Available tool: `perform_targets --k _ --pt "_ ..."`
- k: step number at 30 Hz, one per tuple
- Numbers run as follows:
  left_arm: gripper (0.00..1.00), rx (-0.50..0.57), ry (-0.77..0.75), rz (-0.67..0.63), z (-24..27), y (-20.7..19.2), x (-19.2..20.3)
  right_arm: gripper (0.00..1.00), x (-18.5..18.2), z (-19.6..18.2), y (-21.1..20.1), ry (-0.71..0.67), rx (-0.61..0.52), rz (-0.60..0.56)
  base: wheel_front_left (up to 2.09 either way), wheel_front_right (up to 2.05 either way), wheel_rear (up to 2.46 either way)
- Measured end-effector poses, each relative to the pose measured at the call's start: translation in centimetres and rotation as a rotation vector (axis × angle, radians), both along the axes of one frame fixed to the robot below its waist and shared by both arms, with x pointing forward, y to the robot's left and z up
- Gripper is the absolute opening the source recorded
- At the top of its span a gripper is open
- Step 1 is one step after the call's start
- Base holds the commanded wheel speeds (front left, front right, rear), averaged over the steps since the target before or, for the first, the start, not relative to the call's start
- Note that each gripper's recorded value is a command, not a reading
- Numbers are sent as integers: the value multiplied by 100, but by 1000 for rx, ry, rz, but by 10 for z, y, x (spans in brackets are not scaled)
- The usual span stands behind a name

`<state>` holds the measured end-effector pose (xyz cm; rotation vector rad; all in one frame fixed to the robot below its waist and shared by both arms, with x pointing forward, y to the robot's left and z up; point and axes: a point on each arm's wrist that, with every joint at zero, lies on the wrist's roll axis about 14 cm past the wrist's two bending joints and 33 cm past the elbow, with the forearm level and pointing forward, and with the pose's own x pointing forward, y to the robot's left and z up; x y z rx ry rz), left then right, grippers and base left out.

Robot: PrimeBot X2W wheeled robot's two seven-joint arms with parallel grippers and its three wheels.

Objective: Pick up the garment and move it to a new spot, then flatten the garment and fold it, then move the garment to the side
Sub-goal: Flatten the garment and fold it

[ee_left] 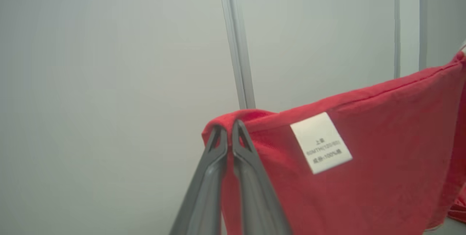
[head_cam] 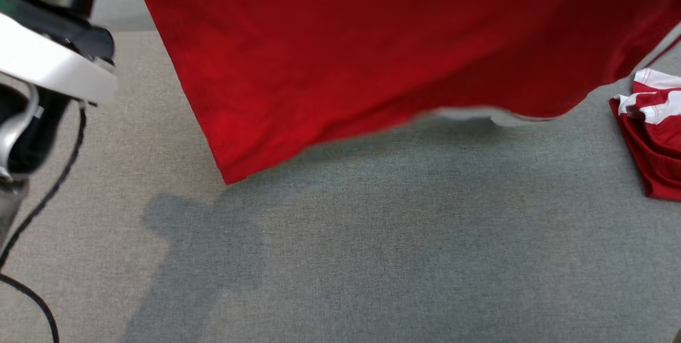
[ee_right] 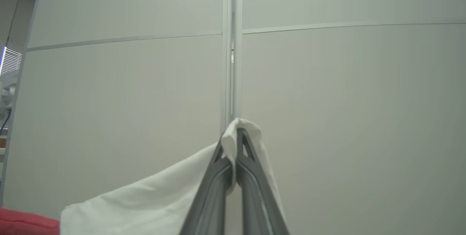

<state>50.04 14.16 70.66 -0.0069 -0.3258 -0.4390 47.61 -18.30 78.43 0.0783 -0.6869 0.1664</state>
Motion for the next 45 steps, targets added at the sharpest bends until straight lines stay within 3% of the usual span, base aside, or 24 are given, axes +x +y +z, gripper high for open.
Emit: perform_targets --k 5,14,26,35,43,44,45 --pt "0 2 -54 -3 25 -2 -5 0 0 18 1 -21 -9 8 0 0 0" --pt "0 -25 -83 16 28 -3 11 0 32 -3 17 65 2 60 0 0 0" --pt "0 -73 -147 107 27 8 100 0 124 7 71 68 39 191 0 0 0" --pt "0 -94 -105 186 19 25 147 0 161 9 99 54 84 236 0 0 0" --pt "0 -151 212 223 -85 25 168 0 194 -102 98 394 57 193 0 0 0" --pt "0 -189 299 239 -118 28 166 0 197 -133 100 469 65 198 0 0 0" --pt "0 -189 299 239 -118 28 166 0 197 -133 100 469 65 198 0 0 0"
